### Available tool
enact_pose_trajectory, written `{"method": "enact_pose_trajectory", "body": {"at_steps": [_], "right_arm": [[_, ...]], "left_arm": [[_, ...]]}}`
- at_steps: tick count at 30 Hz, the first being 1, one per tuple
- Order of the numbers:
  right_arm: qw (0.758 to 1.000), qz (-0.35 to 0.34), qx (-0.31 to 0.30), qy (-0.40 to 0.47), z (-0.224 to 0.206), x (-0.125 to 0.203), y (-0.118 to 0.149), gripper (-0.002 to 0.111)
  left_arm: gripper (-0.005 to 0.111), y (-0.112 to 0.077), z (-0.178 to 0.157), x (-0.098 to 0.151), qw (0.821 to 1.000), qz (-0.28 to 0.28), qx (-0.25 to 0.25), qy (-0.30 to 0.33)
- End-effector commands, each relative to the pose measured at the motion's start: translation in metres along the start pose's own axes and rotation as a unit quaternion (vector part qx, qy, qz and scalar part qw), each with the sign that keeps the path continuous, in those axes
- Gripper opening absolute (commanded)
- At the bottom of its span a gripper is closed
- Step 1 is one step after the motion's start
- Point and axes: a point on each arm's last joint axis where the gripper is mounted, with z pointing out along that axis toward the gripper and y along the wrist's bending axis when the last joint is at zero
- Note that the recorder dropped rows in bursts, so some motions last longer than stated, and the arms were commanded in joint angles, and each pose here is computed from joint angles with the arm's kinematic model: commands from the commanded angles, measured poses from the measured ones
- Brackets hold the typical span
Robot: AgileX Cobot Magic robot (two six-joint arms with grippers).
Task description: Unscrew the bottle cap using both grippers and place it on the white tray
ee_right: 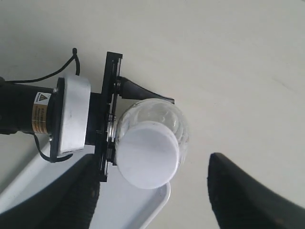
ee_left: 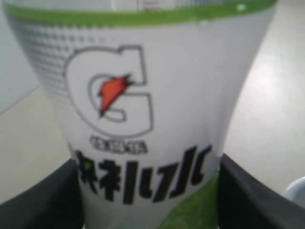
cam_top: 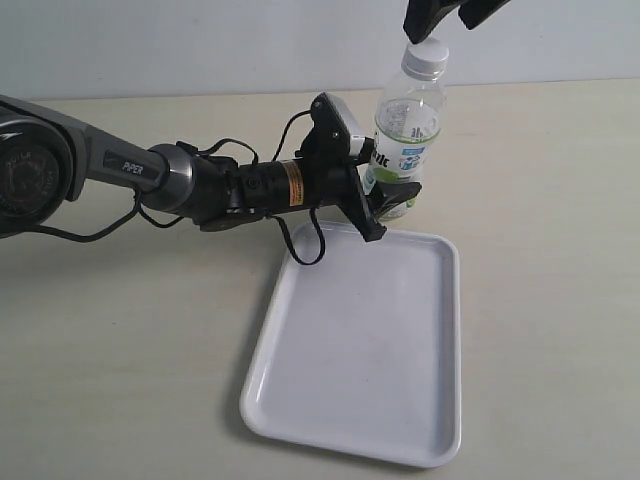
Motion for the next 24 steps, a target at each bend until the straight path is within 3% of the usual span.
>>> {"method": "enact_pose_trajectory", "body": {"at_steps": [1,24], "right_arm": [[1.0,0.005,-0.007,0.007,0.01,-0.001,-0.001,0.062],[0.999,-0.025,-0.012,0.021,0.024,-0.001,-0.003,0.062]], "left_arm": [[0.0,-0.001,0.002,-0.001,1.0,0.009,-0.001,0.01],[0.0,-0.001,0.002,0.0,1.0,0.008,0.0,0.01]]}}
